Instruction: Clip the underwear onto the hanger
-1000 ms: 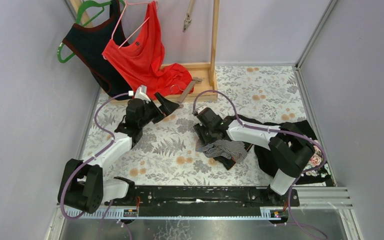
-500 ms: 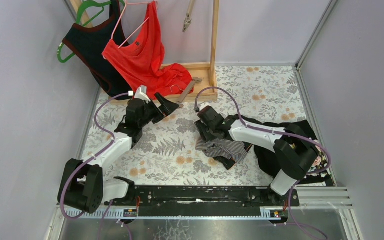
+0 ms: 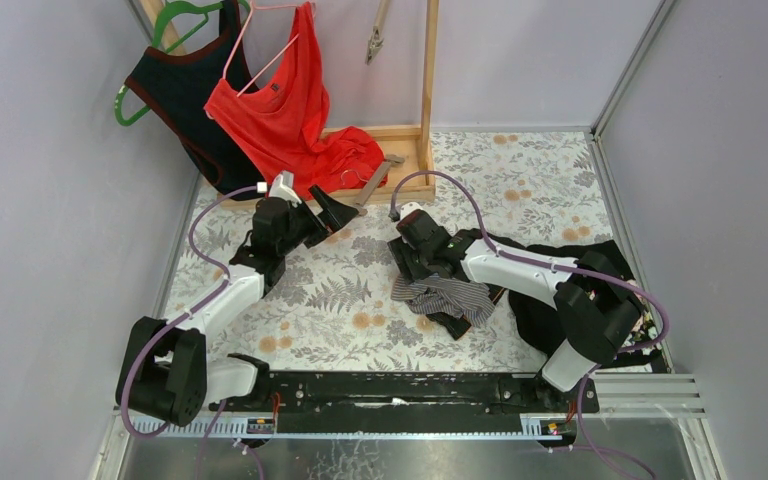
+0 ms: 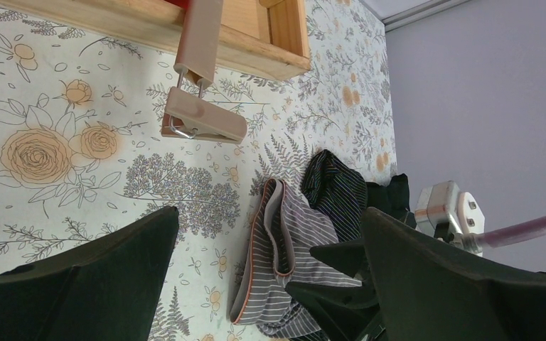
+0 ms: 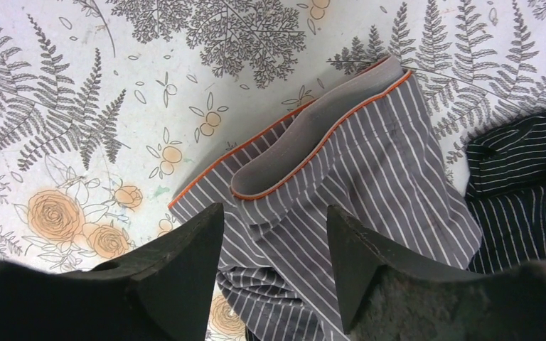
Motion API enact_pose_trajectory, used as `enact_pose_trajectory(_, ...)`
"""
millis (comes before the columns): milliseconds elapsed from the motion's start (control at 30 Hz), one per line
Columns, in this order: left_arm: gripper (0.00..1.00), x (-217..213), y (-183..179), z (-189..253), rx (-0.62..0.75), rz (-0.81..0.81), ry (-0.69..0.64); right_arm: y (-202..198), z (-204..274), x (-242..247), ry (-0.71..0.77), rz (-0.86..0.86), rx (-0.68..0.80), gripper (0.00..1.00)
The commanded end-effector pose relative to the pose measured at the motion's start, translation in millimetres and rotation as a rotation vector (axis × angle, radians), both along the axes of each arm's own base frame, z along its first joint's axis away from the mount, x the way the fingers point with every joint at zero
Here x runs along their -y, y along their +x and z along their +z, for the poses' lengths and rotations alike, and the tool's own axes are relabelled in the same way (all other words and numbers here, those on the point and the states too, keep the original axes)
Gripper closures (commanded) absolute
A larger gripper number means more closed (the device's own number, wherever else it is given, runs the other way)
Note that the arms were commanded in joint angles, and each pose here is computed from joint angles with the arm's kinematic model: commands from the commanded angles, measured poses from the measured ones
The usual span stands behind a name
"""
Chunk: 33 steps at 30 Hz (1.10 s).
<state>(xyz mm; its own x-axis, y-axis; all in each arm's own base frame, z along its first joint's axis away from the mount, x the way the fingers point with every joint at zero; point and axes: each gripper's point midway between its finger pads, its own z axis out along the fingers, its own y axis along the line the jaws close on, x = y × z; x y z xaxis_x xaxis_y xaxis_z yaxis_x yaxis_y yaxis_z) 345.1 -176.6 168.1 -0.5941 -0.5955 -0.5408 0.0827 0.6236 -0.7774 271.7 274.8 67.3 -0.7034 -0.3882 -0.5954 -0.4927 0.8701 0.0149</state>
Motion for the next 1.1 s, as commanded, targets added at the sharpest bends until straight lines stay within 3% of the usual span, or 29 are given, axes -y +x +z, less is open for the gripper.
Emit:
enact_pose_trajectory(0, 0.0, -2.6, -1.9, -0.4, 0.017, 0.003, 0.018, -1.0, 14.1, -15.2, 0.07, 0.016, 0.005, 0.37)
enact_pose_trajectory(400, 0.0, -3.8, -3.5, -1.0, 0.016, 0.006, 0.025, -0.6, -9.0, -25.7, 0.066, 0.017, -0.035, 0.44)
enact_pose_trajectory(500, 0.0, -4.0, -3.3, -0.7, 0.016, 0.007, 0.024, 2.9, -12.1, -22.3, 0.043, -0.002, -0.027, 0.54)
enact_pose_trajectory(600, 0.0, -4.1, -3.3, -0.4, 0.018, 0.006, 0.025, 7.9, -5.3, -18.3, 0.041, -0.028, 0.008, 0.77)
enact_pose_trajectory(867, 0.0, -3.1, -1.6, -1.7, 0.015, 0.005, 0.022, 20.0, 60.1, -4.0, 0.073, -0.058, 0.167, 0.89)
enact_pose_trajectory(1067, 0.0, -1.8, -2.2, -0.6, 0.015, -0.001, 0.017, 64.7, 97.5, 28.8, -0.058, -0.12, 0.284, 1.0)
